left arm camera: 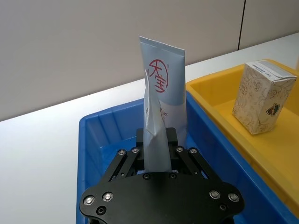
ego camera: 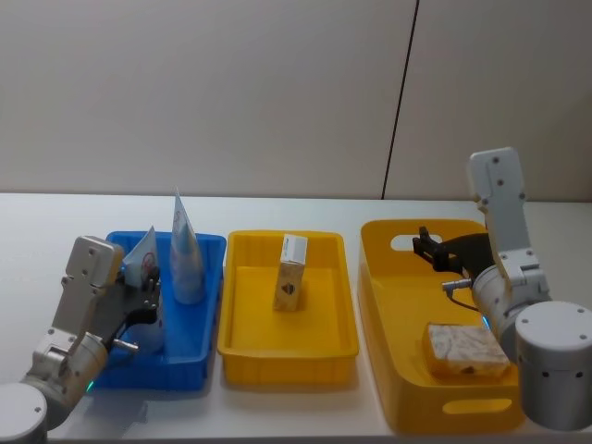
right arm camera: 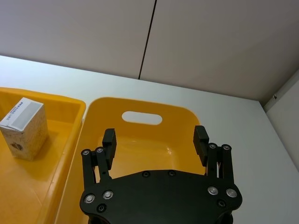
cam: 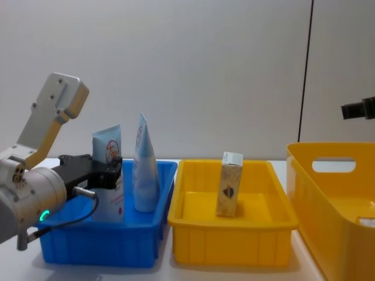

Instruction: Bimanual collaborative sorting of washing and personal care products

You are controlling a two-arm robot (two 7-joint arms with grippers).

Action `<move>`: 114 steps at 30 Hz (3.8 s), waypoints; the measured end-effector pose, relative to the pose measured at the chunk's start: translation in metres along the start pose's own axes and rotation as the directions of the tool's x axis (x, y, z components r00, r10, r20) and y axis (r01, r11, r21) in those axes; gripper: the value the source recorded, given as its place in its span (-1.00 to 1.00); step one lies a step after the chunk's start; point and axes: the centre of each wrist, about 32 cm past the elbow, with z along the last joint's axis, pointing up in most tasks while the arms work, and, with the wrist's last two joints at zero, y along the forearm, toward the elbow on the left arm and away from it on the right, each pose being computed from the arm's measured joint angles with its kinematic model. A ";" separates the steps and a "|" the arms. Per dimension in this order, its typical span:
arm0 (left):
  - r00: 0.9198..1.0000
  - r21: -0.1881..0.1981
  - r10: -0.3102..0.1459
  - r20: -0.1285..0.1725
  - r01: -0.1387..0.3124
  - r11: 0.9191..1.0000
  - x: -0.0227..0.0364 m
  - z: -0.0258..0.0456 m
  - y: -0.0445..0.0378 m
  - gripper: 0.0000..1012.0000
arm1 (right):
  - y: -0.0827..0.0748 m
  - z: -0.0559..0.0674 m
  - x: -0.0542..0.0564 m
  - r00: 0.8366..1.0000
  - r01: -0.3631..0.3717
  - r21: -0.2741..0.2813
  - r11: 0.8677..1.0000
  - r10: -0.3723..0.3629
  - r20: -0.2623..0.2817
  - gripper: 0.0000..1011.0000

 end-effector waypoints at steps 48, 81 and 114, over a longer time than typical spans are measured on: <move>0.960 -0.354 -0.047 0.275 0.146 0.924 0.0273 0.1487 -0.0016 -0.56 | -0.003 0.004 0.001 0.998 -0.059 0.068 0.996 0.059 -0.005 0.99; 0.927 -0.575 -0.302 0.223 0.375 0.727 0.0140 0.1790 -0.0501 -0.56 | -0.013 0.008 -0.001 0.948 -0.317 0.266 0.910 0.299 0.109 0.98; 0.866 -0.551 -0.479 0.143 0.472 0.689 -0.0036 0.1726 -0.0647 -0.56 | -0.012 0.000 -0.023 0.917 -0.353 0.379 0.856 0.237 0.320 0.98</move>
